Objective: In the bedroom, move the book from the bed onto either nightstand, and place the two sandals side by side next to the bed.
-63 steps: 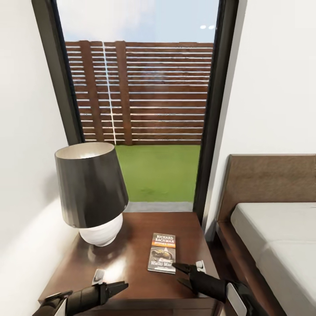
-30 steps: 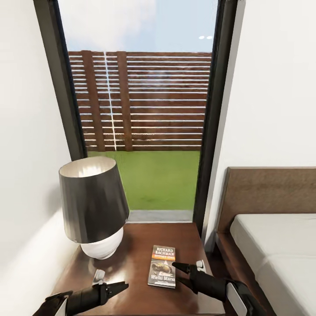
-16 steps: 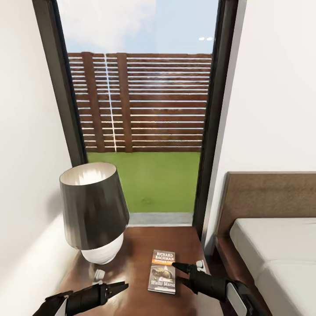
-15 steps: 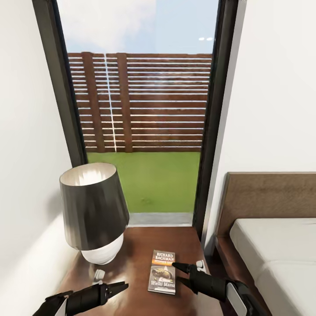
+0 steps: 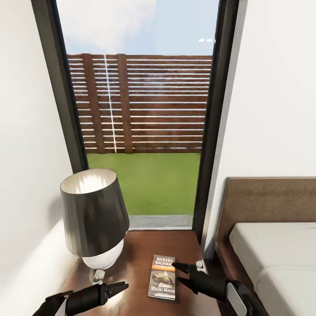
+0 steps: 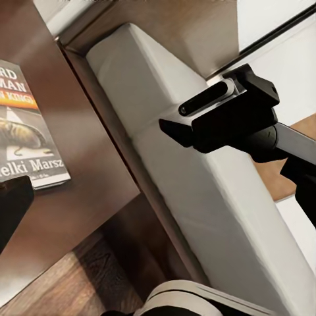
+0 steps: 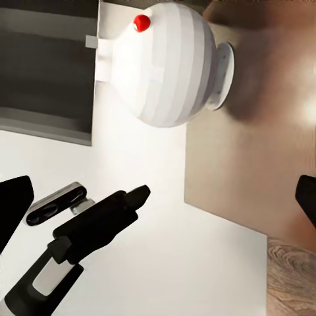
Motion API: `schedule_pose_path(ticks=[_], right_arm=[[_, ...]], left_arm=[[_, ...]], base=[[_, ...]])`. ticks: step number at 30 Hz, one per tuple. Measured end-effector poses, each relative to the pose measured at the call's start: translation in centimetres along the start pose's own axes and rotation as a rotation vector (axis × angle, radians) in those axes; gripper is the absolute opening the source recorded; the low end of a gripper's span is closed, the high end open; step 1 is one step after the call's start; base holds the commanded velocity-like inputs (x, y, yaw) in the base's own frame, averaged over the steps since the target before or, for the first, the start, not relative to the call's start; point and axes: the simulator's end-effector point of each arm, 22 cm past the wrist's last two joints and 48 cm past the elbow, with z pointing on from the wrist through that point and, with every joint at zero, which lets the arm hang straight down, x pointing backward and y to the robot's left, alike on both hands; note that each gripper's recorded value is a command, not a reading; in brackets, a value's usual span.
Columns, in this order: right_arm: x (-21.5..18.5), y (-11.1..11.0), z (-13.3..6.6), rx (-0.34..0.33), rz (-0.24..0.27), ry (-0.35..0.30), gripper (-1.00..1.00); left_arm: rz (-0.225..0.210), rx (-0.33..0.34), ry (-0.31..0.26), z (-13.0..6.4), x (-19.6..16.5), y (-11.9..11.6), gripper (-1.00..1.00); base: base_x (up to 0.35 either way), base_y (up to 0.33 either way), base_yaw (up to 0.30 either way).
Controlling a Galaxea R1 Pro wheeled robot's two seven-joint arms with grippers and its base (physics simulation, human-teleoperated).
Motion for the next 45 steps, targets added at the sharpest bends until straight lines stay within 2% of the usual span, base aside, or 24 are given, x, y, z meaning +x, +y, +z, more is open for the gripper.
schedule_pose_path(ticks=[22, 24, 27, 28, 31, 32, 34, 36, 37, 38, 40, 42, 44, 45], right_arm=[[-0.8, 4.9, 0.3, -0.014, 0.001, 0.008, 1.0], [-1.3, 5.3, 0.3, -0.012, -0.029, -0.01, 1.0], [-3.0, 6.0, 0.2, -0.011, -0.124, -0.075, 1.0], [-3.3, 6.1, 0.1, -0.01, -0.139, -0.085, 1.0], [-3.7, 5.6, -0.7, 0.021, -0.186, -0.101, 1.0], [-3.9, 5.3, -1.1, 0.037, -0.197, -0.097, 1.0], [-4.9, 3.3, -3.8, 0.118, -0.25, -0.086, 1.0], [-7.4, 0.1, -9.2, 0.254, -0.361, -0.082, 1.0], [-8.0, -0.5, -10.4, 0.284, -0.391, -0.083, 1.0], [-8.9, -1.6, -12.5, 0.332, -0.444, -0.087, 1.0], [-9.4, -3.1, -15.0, 0.387, -0.498, -0.094, 1.0], [-8.5, -5.0, -16.6, 0.426, -0.504, -0.092, 1.0], [-5.6, -7.9, -18.3, 0.471, -0.448, -0.069, 1.0], [-4.8, -8.4, -18.6, 0.48, -0.427, -0.064, 1.0]], left_arm=[[-0.001, -0.002, -0.001, -0.5, -3.3, -3.3, 1.0], [0.0, -0.005, 0.0, -0.6, -3.6, -3.5, 1.0], [0.002, -0.041, 0.003, -0.6, -4.0, -3.1, 1.0], [0.003, -0.056, 0.003, -0.6, -4.1, -3.0, 1.0], [0.008, -0.191, 0.012, -0.9, -4.3, -0.5, 1.0], [0.01, -0.217, 0.013, -1.0, -4.4, -0.1, 1.0], [0.018, -0.278, 0.017, -1.3, -4.6, 0.9, 1.0], [0.03, -0.319, 0.024, -1.0, -4.6, 1.4, 1.0], [0.034, -0.325, 0.028, -0.9, -4.6, 1.4, 1.0], [0.043, -0.335, 0.038, -0.8, -4.5, 1.4, 1.0], [0.061, -0.353, 0.056, -0.6, -4.4, 1.4, 1.0], [0.08, -0.381, 0.069, -0.7, -4.4, 1.7, 1.0], [0.084, -0.433, 0.088, -1.2, -3.6, 2.7, 1.0], [0.08, -0.447, 0.093, -1.4, -3.3, 2.9, 1.0]], base=[[0.0, 0.0, 0.0], [0.0, 0.0, 0.0], [0.0, 0.0, 0.0], [0.0, 0.0, 0.0], [0.0, 0.0, 0.0], [0.0, 0.0, 0.0], [0.0, 0.0, 0.0], [0.0, 0.0, 0.0], [0.0, 0.0, 0.0], [0.0, 0.0, 0.0], [0.0, 0.0, 0.0], [0.0, 0.0, 0.0], [0.0, 0.0, 0.0], [0.0, 0.0, 0.0]])
